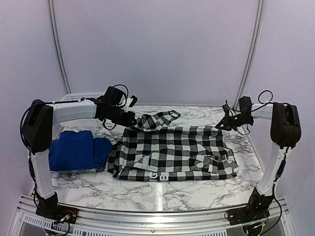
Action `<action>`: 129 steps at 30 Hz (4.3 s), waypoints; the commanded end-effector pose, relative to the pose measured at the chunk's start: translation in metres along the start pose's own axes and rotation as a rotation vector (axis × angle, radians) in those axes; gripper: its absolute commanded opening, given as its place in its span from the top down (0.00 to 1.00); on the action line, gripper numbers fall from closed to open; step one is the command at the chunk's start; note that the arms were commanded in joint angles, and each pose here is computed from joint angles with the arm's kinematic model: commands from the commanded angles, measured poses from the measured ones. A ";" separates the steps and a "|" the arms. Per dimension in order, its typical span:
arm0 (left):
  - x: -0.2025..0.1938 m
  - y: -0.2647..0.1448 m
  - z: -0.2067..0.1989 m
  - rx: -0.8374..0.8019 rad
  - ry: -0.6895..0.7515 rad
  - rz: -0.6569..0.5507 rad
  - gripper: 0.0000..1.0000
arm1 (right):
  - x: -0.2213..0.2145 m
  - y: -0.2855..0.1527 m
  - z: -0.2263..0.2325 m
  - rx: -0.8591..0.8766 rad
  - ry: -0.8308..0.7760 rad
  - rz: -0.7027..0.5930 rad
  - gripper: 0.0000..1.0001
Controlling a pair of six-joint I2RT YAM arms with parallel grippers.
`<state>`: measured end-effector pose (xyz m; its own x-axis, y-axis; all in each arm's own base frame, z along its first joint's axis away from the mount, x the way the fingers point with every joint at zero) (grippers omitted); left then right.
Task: Fold and stack the mixed laundry pile
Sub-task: Fold the 1/3-folded shirt at the center of the board.
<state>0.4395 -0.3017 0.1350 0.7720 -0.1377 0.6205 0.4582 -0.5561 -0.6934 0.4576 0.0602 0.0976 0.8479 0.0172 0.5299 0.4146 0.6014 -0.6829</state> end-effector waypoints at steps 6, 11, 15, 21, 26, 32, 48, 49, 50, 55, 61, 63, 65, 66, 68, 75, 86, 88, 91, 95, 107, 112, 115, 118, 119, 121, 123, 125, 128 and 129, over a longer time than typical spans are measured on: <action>-0.033 -0.023 -0.017 -0.040 0.025 0.025 1.00 | 0.000 -0.020 0.007 -0.002 -0.025 -0.052 1.00; -0.071 -0.017 -0.020 -0.060 0.040 0.107 1.00 | -0.023 -0.014 -0.004 -0.020 0.010 -0.002 1.00; -0.099 -0.007 -0.019 -0.073 0.030 0.174 1.00 | -0.042 -0.006 -0.015 -0.050 0.051 0.055 1.00; -0.100 0.000 -0.016 -0.052 0.007 0.174 1.00 | -0.044 0.005 -0.019 -0.015 0.107 0.076 1.00; -0.063 -0.018 -0.015 -0.092 -0.061 0.095 1.00 | -0.024 -0.009 -0.013 -0.029 0.064 0.039 1.00; -0.071 -0.023 -0.019 -0.129 -0.037 0.118 1.00 | -0.025 -0.015 -0.012 -0.040 0.035 0.057 1.00; -0.122 -0.006 -0.009 -0.029 0.038 0.229 1.00 | -0.067 -0.015 -0.021 -0.083 0.110 0.142 1.00; -0.120 -0.008 -0.007 -0.016 0.043 0.229 1.00 | -0.065 -0.017 -0.022 -0.078 0.124 0.129 1.00; -0.117 -0.010 -0.007 -0.011 0.048 0.218 1.00 | -0.060 -0.020 -0.021 -0.071 0.122 0.110 1.00; -0.081 -0.026 -0.013 -0.034 0.035 0.134 1.00 | -0.030 -0.034 -0.021 -0.066 0.124 0.052 1.00; -0.078 -0.033 -0.015 -0.066 0.041 0.139 1.00 | -0.037 -0.041 -0.014 -0.069 0.126 0.072 1.00; -0.086 -0.033 -0.014 -0.072 0.047 0.159 1.00 | -0.047 -0.040 -0.013 -0.066 0.138 0.090 1.00; -0.097 -0.031 -0.013 -0.084 0.056 0.187 1.00 | -0.060 -0.038 -0.013 -0.067 0.154 0.113 1.00; -0.104 -0.029 -0.012 -0.079 0.064 0.202 1.00 | -0.065 -0.037 -0.013 -0.071 0.159 0.121 1.00; -0.118 -0.025 -0.009 -0.049 0.105 0.238 1.00 | -0.075 -0.037 -0.014 -0.078 0.173 0.141 1.00; -0.101 -0.039 -0.011 0.000 0.153 0.168 0.46 | -0.054 -0.051 -0.007 -0.100 0.135 0.098 0.70; -0.055 -0.009 -0.081 -0.128 0.252 0.100 0.46 | -0.006 -0.036 0.034 -0.019 -0.030 0.113 0.53; -0.059 0.004 -0.094 -0.156 0.281 0.122 0.46 | -0.018 -0.033 0.032 -0.029 -0.004 0.141 0.53; -0.064 0.023 -0.104 -0.184 0.308 0.147 0.45 | -0.041 -0.032 0.028 -0.053 0.041 0.184 0.53; -0.081 0.050 -0.109 -0.178 0.388 0.206 0.45 | -0.072 -0.030 0.015 -0.072 0.116 0.215 0.52; -0.108 0.082 -0.087 -0.082 0.480 0.298 0.60 | -0.093 -0.028 -0.011 -0.142 0.174 0.232 0.52; -0.114 0.080 -0.091 -0.093 0.507 0.316 0.74 | -0.100 -0.023 -0.012 -0.129 0.183 0.251 0.53; -0.117 0.079 -0.092 -0.090 0.517 0.324 0.84 | -0.100 -0.022 -0.011 -0.118 0.186 0.255 0.62; -0.114 0.078 -0.092 -0.084 0.525 0.318 1.00 | -0.098 -0.019 -0.010 -0.097 0.197 0.262 0.81; -0.112 0.077 -0.094 -0.084 0.527 0.313 1.00 | -0.096 -0.020 -0.010 -0.093 0.197 0.258 0.87; -0.105 0.072 -0.096 -0.079 0.534 0.293 1.00 | -0.090 -0.024 -0.007 -0.090 0.190 0.245 0.96; -0.097 0.067 -0.098 -0.071 0.539 0.271 1.00 | -0.084 -0.029 -0.006 -0.093 0.185 0.231 1.00; -0.088 0.060 -0.102 -0.069 0.542 0.248 1.00 | -0.080 -0.033 -0.003 -0.093 0.182 0.223 1.00; -0.079 0.049 -0.105 -0.067 0.543 0.219 1.00 | -0.075 -0.040 0.000 -0.098 0.173 0.209 1.00; -0.077 0.046 -0.106 -0.064 0.542 0.213 1.00 | -0.074 -0.042 0.001 -0.099 0.170 0.204 1.00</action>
<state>0.3508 -0.4030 0.0480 0.5380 -0.6633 0.5202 0.2197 -0.4855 -0.8462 0.3695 0.0384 0.0615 0.9724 -0.0017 0.2332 0.2003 0.5182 -0.8314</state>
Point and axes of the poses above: each gripper's point midway between its finger pads, its own y axis out along the fingers, its own z axis along the line the jaws close on, x = y × z, the point moved 1 cm from there along -y, back along the fingers, and after that the axes turned 9 degrees about -y, right-handed, at the moved point
